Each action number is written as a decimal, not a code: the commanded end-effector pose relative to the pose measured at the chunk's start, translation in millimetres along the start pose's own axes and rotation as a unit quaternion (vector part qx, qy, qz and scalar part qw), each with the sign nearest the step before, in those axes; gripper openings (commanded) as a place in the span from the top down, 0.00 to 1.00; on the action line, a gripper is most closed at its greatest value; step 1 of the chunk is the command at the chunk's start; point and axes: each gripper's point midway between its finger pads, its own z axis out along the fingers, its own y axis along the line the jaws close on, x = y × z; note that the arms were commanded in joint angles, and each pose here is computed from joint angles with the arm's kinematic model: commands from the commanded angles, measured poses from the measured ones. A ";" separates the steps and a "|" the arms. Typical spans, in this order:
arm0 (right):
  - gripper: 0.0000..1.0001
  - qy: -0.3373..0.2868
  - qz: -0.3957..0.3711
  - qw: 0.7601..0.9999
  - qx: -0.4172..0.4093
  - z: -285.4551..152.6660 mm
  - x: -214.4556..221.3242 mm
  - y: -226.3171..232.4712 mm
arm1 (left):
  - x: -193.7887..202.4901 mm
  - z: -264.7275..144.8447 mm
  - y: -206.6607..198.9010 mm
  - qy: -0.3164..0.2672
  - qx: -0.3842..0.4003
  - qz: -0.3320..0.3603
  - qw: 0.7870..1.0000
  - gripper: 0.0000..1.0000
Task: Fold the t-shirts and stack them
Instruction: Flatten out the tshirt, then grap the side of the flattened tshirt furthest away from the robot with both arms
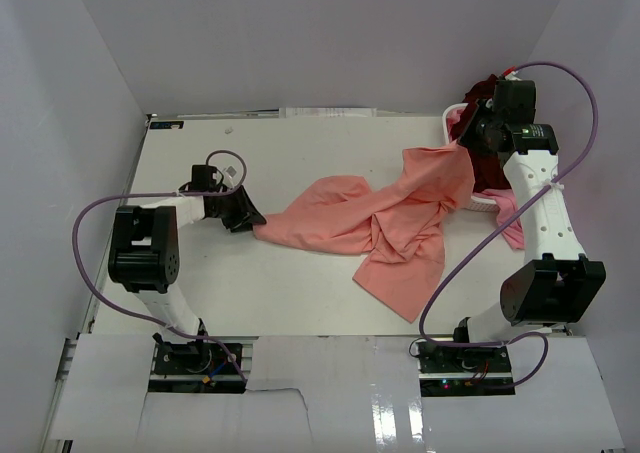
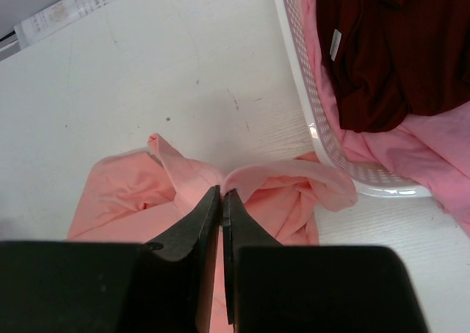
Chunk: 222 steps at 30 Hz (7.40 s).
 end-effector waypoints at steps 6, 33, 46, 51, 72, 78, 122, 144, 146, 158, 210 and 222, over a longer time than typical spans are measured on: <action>0.92 -0.026 -0.008 0.999 -0.018 -10.4 -12.0 6.5 | -38.9 -3.3 0.0 -0.048 -0.013 0.009 0.999 0.43; 0.92 -0.034 -0.005 0.998 -0.059 -10.5 -33.9 28.8 | -71.7 -37.6 -46.8 -0.115 0.051 0.040 0.991 1.00; 0.92 -0.104 -0.085 0.972 -0.192 -78.2 -74.7 83.0 | -107.4 -209.9 -160.1 -0.356 0.104 0.186 0.910 1.00; 0.92 -0.195 -0.112 0.949 -0.223 -146.3 -89.7 92.2 | -88.2 -279.6 -165.5 -0.465 0.070 0.209 0.857 1.00; 0.92 -0.584 -0.178 0.731 -0.305 -496.2 -97.6 104.3 | -38.5 -481.8 -211.9 -0.685 0.043 0.202 0.699 0.96; 0.92 -0.680 -0.144 0.657 -0.292 -588.4 -84.8 84.3 | -15.8 -544.0 -222.7 -0.742 0.031 0.197 0.640 1.00; 0.92 0.024 0.017 0.969 -0.244 23.4 73.5 72.9 | -74.7 -191.2 14.6 -0.495 -0.185 -0.067 0.846 1.00; 0.92 0.060 -0.035 0.985 -0.159 199.0 32.4 83.3 | -181.0 -108.9 43.5 -0.454 -0.265 -0.021 0.850 1.00; 0.92 0.060 -0.033 0.985 -0.155 211.1 29.7 80.5 | -189.9 -106.2 44.1 -0.455 -0.264 -0.022 0.850 1.00; 0.92 0.065 -0.024 0.986 -0.152 261.3 23.8 72.3 | -232.1 -90.2 84.2 -0.439 -0.269 -0.035 0.857 1.00; 0.92 0.046 -0.064 0.982 -0.172 149.8 38.1 71.4 | -191.4 -127.0 79.5 -0.430 -0.256 -0.022 0.865 1.00; 0.92 0.030 -0.062 0.984 -0.164 131.1 29.5 63.5 | -188.9 -128.9 86.0 -0.425 -0.262 -0.029 0.866 1.00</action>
